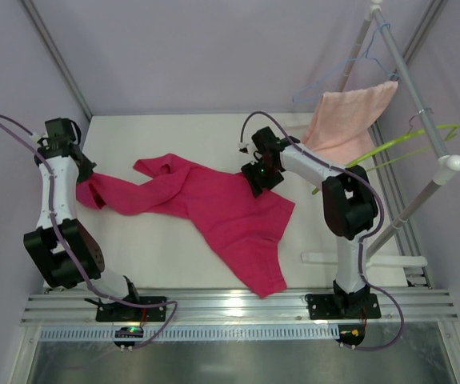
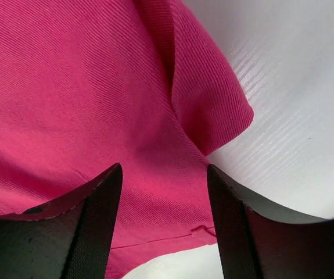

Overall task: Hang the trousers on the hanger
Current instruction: Fold the trousers

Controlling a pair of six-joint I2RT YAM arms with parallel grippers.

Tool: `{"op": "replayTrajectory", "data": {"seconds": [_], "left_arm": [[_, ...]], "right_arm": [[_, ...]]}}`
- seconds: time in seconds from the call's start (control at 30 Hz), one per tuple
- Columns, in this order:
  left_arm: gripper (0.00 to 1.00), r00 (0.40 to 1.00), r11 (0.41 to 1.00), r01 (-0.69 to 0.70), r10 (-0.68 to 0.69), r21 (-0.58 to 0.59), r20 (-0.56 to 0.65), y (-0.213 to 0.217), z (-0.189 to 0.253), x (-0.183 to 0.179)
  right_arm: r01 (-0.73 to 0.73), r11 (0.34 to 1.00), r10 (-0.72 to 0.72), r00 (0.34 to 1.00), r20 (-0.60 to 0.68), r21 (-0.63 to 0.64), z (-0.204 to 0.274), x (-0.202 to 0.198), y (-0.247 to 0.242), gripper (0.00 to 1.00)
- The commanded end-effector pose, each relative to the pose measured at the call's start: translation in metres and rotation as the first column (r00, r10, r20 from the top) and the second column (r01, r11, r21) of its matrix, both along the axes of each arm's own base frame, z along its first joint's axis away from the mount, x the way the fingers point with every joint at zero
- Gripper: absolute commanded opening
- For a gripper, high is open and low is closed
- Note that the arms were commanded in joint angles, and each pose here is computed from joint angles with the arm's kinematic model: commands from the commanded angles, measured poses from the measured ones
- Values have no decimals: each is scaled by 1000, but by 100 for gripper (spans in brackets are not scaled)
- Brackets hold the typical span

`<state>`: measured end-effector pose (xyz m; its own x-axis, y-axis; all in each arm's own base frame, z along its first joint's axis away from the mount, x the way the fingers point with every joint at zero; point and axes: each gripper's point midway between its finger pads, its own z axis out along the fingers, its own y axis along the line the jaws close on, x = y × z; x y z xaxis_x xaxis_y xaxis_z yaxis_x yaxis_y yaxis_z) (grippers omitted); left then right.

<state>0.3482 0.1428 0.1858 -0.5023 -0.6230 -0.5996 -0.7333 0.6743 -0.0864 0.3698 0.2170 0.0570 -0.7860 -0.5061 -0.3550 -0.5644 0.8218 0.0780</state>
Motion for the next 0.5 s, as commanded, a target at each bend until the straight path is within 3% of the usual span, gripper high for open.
{"op": "replayTrajectory", "data": {"seconds": [0.0, 0.07, 0.1, 0.2, 0.37, 0.47], "left_arm": [[0, 999, 1000, -8, 7, 13, 40, 2, 3, 10], [0, 999, 1000, -8, 7, 16, 39, 3, 3, 9], [0, 999, 1000, -5, 4, 18, 35, 3, 2, 9], [0, 1000, 1000, 5, -5, 19, 25, 2, 0, 9], [0, 1000, 993, 7, -4, 120, -25, 8, 9, 5], [0, 998, 991, 14, -6, 134, -56, 10, 13, 0]], "right_arm": [[-29, 999, 29, 1000, 3, 46, 0, 11, 4, 62], [-23, 998, 23, 1000, 0, 51, 0, 11, 3, 52], [-10, 999, 10, 1000, 5, 47, 1, 12, 3, 36], [38, 999, -38, 999, 4, 32, 15, 10, -2, 4], [-43, 995, 34, 995, 96, 90, 81, -9, 37, 4], [-181, 980, 169, 975, 142, 80, 110, -65, 76, 4]]}}
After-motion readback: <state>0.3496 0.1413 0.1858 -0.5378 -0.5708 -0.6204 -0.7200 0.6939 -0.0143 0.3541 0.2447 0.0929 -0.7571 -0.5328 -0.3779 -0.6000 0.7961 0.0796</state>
